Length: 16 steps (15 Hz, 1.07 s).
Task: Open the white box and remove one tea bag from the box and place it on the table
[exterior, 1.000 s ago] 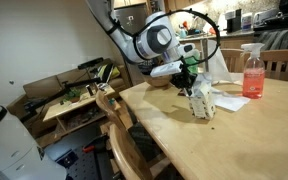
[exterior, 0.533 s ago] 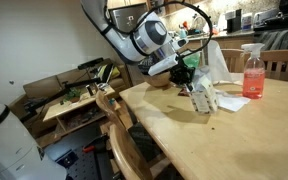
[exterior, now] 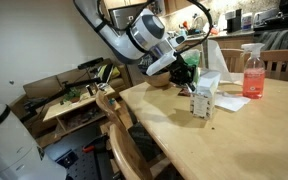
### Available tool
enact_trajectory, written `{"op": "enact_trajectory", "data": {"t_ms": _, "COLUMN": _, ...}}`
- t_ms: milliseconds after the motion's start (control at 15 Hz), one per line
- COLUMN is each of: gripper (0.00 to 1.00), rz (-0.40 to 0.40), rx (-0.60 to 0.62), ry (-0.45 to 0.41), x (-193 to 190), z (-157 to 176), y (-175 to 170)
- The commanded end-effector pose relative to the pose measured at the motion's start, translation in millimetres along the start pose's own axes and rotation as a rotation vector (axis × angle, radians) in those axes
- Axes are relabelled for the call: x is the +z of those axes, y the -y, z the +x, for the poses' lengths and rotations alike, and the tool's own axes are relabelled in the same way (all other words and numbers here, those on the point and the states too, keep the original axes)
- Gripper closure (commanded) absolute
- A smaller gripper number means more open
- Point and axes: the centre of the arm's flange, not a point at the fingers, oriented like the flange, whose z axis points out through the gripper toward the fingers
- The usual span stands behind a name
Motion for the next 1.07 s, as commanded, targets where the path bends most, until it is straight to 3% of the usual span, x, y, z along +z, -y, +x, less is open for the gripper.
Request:
{"op": "enact_trajectory", "data": {"t_ms": 0, "gripper": 1.0, "rz": -0.002, "rx": 0.011, "ry": 0.013, "x": -16, "z": -15, "y": 1}}
{"op": "enact_trajectory", "data": {"t_ms": 467, "gripper": 0.97, "rz": 0.015, "rx": 0.003, "ry": 0.011, "x": -5, "z": -14, "y": 3}}
{"op": "enact_trajectory", "data": {"t_ms": 533, "gripper": 0.72, "rz": 0.015, "rx": 0.004, "ry": 0.01, "x": -5, "z": -14, "y": 3}}
{"op": "enact_trajectory", "data": {"t_ms": 667, "gripper": 0.66, "rz": 0.015, "rx": 0.004, "ry": 0.019, "x": -4, "z": -15, "y": 3}}
{"op": "enact_trajectory", "data": {"t_ms": 1000, "gripper": 0.27, "rz": 0.02, "rx": 0.003, "ry": 0.022, "x": 0, "z": -15, "y": 3}}
